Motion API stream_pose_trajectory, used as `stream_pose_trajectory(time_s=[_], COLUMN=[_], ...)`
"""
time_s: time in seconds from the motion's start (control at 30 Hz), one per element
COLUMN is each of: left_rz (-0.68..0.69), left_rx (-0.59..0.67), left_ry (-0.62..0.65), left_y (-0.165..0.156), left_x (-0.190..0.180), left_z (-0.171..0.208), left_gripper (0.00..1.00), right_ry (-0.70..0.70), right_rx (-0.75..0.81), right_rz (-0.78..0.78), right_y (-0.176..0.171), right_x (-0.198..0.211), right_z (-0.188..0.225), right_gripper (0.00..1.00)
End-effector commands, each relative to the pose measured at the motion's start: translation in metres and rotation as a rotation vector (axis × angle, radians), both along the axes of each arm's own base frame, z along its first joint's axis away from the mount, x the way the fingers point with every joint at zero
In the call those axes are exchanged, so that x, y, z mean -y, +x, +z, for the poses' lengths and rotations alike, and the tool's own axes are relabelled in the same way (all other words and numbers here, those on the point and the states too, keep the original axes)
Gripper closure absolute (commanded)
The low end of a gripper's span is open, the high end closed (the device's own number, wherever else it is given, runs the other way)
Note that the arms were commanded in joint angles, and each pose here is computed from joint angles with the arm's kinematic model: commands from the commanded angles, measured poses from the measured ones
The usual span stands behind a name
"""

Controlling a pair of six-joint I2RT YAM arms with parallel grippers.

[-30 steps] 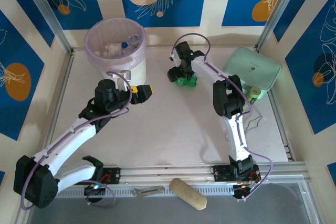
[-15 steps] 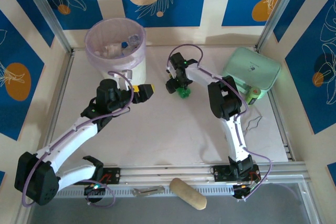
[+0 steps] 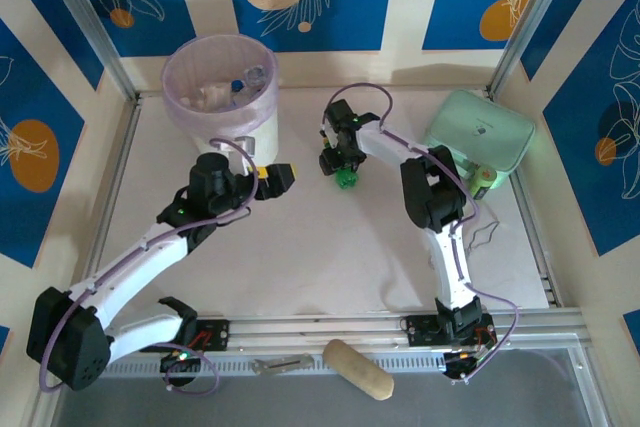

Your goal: Put the plastic bottles in the bin

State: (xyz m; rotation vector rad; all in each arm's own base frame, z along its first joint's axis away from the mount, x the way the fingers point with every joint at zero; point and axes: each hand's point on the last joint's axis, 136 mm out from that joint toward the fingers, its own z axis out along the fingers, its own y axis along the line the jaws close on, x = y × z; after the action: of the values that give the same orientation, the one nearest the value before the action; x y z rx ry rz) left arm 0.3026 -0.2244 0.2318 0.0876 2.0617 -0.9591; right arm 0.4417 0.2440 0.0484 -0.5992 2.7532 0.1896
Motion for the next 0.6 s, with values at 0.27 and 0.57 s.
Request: stream_pose_trajectory(time_s=[0.27,0.57], left_rz=[-0.081,-0.187], left_rx=[-0.019,0.024], left_ry=[0.125,0.080], left_y=[-0.007,-0.008], left_x=[0.040,0.089], left_z=[-0.026,-0.019], left_gripper=[0.00,0.00], right_ry=[0.498,0.709], right_rx=[0.042,0.052], right_rz=[-0.346,-0.460], right_y=[-0.045,-0.075], right_x=[-0.017,-0.013], right_z=[0.130,0.161], right_gripper=[0.47,0.50])
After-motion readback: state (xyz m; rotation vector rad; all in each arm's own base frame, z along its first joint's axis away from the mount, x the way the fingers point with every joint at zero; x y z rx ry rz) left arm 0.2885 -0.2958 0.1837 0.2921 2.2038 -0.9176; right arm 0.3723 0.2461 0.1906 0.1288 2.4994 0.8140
